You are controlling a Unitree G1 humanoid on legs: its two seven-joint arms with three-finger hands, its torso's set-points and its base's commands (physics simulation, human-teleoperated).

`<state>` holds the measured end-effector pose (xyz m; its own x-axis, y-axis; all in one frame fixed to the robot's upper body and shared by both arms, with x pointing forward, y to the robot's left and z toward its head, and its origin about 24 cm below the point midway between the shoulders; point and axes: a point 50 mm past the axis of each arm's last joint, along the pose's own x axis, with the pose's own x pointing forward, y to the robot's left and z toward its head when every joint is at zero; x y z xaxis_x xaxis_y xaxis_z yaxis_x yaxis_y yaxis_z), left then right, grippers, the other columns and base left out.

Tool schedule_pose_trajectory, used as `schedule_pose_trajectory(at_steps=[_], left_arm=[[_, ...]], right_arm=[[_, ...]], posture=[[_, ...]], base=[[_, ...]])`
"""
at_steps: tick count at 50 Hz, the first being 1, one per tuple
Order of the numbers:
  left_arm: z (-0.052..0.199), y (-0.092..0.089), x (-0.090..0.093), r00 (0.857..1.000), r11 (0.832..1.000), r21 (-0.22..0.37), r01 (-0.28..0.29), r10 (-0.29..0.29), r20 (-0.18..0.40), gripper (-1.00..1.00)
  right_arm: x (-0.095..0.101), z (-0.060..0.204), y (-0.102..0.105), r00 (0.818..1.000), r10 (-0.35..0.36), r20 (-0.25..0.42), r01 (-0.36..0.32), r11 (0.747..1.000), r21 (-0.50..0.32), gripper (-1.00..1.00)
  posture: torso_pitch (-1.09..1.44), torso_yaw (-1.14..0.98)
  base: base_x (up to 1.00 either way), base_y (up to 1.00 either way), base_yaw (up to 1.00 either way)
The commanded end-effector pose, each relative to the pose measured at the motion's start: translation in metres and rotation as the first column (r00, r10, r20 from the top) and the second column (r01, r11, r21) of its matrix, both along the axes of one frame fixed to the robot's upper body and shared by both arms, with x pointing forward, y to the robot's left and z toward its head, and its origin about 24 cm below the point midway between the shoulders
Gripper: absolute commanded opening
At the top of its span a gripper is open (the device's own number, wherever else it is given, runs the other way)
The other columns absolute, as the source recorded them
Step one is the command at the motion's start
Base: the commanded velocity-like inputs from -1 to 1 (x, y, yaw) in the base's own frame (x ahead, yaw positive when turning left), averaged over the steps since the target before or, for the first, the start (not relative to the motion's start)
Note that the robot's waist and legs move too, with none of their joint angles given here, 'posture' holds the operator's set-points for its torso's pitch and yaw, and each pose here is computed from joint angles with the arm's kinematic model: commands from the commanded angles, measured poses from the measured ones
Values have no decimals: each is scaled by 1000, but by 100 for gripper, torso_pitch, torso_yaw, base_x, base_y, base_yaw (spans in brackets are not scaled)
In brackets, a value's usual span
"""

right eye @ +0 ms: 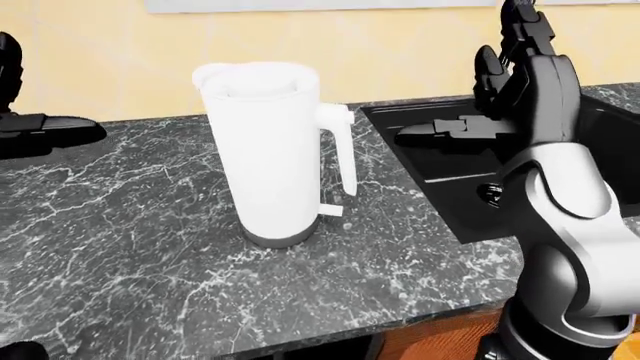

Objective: Press the button to open the lid of the electric kettle.

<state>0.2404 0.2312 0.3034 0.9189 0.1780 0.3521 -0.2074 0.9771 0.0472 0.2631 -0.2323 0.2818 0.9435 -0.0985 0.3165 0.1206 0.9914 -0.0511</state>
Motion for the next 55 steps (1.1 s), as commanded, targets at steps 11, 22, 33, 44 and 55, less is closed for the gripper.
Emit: schedule_pose_trajectory(at_steps=[11, 22, 33, 44, 55], left_arm=[[7, 0, -3, 999, 1000, -3, -7, 7, 37, 100], [7, -1, -2, 1000, 1000, -8, -13, 13, 25, 100], [8, -2, -2, 1000, 1000, -16, -5, 5, 25, 100], [9, -4, -2, 1000, 1000, -17, -1, 1, 25, 100], [10, -3, -3, 1000, 1000, -18, -1, 1, 28, 100]], right_arm=[[-2, 8, 1, 999, -20, 42, 21, 1000, -21, 100], [9, 10, 2, 1000, -21, 22, 22, 999, -38, 100], [24, 18, 9, 1000, 1, 11, 0, 998, -63, 100], [36, 25, 19, 999, 32, 4, -31, 995, -91, 100], [44, 28, 24, 999, 39, -5, -39, 994, -102, 100]], posture=[[-24, 0], [-24, 0], [-24, 0], [-24, 0], [-24, 0]], base=[[0, 0, 0], [0, 0, 0], [0, 0, 0], [0, 0, 0], [0, 0, 0]])
